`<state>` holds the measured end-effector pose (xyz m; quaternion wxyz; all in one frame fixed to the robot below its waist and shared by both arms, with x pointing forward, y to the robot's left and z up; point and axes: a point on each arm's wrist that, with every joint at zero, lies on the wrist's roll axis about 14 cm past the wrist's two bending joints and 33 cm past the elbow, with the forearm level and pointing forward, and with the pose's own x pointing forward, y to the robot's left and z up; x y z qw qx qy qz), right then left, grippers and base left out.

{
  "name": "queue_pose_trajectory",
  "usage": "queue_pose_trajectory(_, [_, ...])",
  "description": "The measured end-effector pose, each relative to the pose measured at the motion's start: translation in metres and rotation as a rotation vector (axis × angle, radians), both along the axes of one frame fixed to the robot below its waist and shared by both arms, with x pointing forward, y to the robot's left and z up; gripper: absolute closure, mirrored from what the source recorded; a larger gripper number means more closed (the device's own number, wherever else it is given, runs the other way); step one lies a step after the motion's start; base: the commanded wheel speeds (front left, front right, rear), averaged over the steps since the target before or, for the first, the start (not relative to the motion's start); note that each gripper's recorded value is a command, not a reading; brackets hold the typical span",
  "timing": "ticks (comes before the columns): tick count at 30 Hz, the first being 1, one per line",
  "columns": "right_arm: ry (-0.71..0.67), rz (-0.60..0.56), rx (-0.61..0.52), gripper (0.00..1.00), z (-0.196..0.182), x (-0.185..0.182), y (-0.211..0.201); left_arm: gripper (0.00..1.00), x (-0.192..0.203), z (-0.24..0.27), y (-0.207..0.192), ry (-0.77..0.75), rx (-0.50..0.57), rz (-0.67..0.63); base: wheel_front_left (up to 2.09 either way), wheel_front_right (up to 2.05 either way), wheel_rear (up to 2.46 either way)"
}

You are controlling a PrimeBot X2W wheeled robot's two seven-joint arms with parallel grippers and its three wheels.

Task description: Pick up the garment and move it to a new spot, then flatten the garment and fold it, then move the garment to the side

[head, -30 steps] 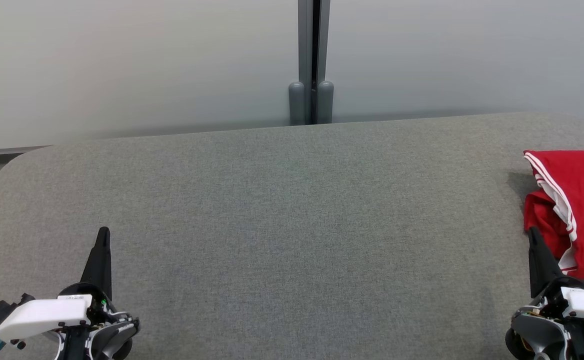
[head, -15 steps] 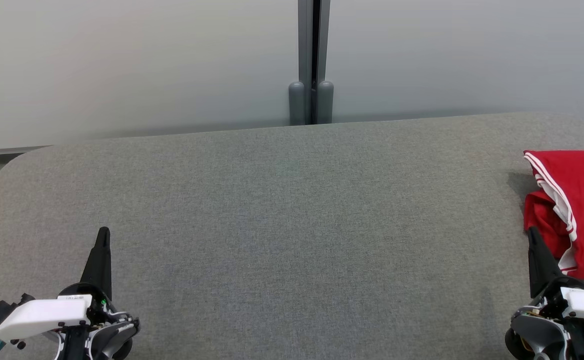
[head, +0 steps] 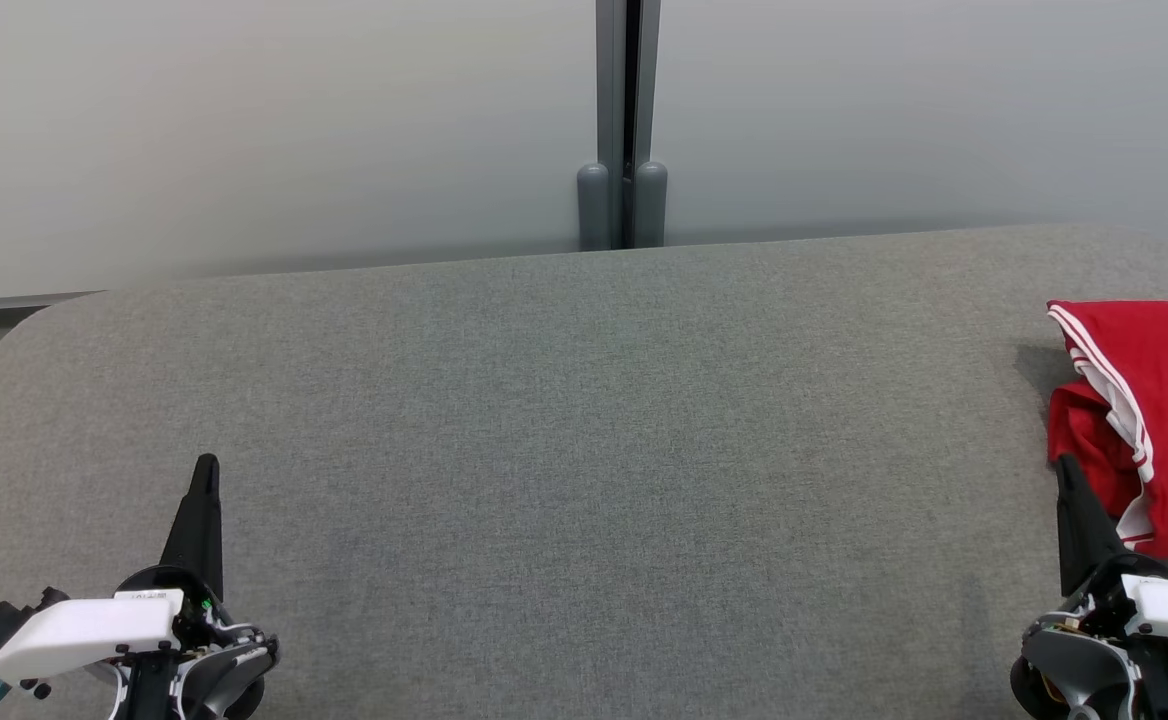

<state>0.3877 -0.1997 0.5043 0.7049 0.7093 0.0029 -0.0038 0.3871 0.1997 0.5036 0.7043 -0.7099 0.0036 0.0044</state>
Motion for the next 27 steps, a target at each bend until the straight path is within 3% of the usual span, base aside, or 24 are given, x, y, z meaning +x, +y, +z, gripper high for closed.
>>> queue_pose_trajectory(27, [0.0,-0.002,0.001,1.0,-0.0001,-0.0001,-0.0004,1.0,-0.0001,0.0,0.0001,0.0,0.001,-0.001,0.0,0.0,0.0])
